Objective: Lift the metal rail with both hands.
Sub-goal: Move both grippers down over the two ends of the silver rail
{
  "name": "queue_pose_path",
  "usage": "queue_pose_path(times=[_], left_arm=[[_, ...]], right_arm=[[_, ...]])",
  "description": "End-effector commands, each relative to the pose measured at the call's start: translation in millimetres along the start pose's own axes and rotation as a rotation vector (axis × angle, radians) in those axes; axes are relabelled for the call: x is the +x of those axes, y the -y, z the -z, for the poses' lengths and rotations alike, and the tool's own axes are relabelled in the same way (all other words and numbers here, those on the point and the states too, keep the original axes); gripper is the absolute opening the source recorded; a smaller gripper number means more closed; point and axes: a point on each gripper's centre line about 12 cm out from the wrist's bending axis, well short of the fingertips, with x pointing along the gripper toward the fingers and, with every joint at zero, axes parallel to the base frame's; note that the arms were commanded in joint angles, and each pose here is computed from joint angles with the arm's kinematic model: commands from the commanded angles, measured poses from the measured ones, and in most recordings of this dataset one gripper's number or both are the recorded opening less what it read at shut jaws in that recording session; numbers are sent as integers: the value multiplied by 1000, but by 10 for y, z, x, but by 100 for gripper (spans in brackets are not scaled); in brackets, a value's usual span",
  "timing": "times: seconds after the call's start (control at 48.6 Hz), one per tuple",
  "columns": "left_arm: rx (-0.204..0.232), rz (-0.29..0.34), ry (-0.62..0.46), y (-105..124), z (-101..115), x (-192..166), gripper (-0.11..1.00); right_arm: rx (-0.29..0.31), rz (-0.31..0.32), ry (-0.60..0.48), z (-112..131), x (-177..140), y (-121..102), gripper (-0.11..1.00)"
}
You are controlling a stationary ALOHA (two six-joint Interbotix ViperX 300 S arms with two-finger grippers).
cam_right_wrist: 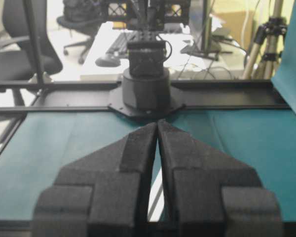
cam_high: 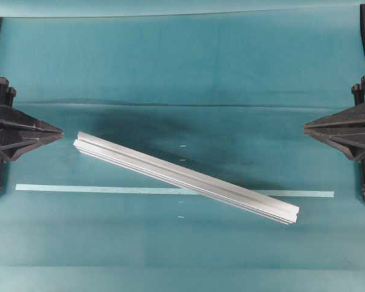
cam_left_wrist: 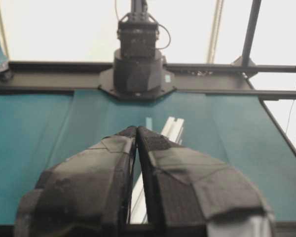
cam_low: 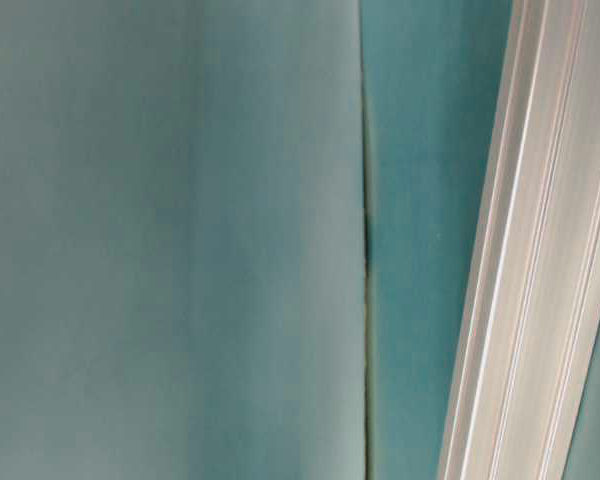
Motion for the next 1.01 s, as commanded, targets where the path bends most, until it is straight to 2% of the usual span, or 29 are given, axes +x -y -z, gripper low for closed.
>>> queue_pose_path(times=[0.0,0.041,0.144,0.309,0.391,0.494,0.597,0.72,0.802,0.988], left_arm=[[-18,-4,-66,-10,55,69,14],[-29,-8,-100,-16,72,87,12],[-29,-10,-150,-18,59,137,-1],[-26,-17,-233,-31,6,194,-4],[-27,-20,-314,-34,6,232,-4],[-16,-29,-452,-53,42,292,-4],[34,-34,-604,-98,77,364,-4],[136,-19,-703,-167,66,495,-4],[185,-19,-768,-253,73,622,-4],[197,-13,-904,-343,174,852,-4]], right_arm=[[17,-2,3,-9,24,-5,14],[50,4,5,-24,28,1,14],[144,24,10,-65,44,29,2],[244,41,-20,-121,83,54,-2],[303,53,-88,-199,143,68,-2],[364,79,-229,-218,214,87,-2],[429,104,-377,-205,274,83,-2],[495,139,-554,-109,349,62,-2],[523,152,-641,-44,413,35,-2],[532,154,-818,120,619,-78,-2]])
